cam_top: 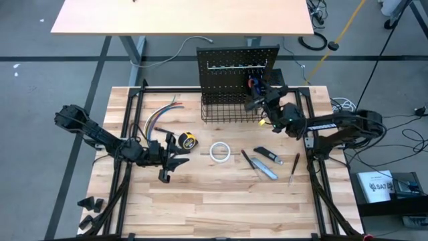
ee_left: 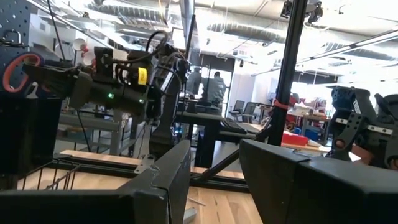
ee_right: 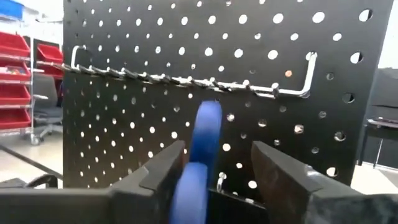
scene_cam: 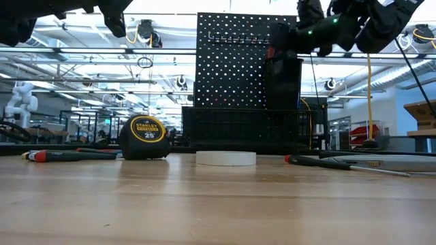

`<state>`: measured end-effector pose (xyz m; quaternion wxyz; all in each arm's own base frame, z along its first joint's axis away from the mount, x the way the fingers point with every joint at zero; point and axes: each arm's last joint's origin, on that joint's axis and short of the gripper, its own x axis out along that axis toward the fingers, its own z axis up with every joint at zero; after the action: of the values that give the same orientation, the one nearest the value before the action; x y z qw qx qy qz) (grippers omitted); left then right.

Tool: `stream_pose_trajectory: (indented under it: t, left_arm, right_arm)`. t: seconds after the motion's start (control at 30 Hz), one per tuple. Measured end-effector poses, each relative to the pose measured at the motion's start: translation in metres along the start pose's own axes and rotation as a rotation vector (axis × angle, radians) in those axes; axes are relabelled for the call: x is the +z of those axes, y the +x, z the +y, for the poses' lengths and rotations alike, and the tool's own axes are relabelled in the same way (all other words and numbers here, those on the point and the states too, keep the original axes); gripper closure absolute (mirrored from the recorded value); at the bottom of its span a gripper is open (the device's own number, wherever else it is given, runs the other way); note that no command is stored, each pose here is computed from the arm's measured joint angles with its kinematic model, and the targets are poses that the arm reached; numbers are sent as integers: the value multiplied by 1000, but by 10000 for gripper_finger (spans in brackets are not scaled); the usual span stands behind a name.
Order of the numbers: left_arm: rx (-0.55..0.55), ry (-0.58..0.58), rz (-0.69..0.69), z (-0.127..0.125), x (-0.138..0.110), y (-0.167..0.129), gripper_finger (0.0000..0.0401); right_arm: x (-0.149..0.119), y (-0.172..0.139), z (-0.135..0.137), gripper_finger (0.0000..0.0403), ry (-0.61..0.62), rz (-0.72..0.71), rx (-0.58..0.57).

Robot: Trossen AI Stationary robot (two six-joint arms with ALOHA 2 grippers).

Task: Hang tools onto peg board
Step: Put the blue scissors into the black bin on the peg board, then put the silver cutter into the black wire basket on the peg board

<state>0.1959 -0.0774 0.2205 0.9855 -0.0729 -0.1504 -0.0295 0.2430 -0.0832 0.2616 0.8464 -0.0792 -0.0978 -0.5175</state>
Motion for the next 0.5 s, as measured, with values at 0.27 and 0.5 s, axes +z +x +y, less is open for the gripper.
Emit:
stream_pose_trajectory:
  t: [0.27, 0.5]
  left_arm:
    - [0, 2, 7, 0, -1, 0, 258]
    - [1, 2, 8, 0, -1, 0, 258]
  right_arm:
    - [27, -9, -12, 175, 27, -51, -2]
    - [50, -22, -22, 132, 82, -99, 13]
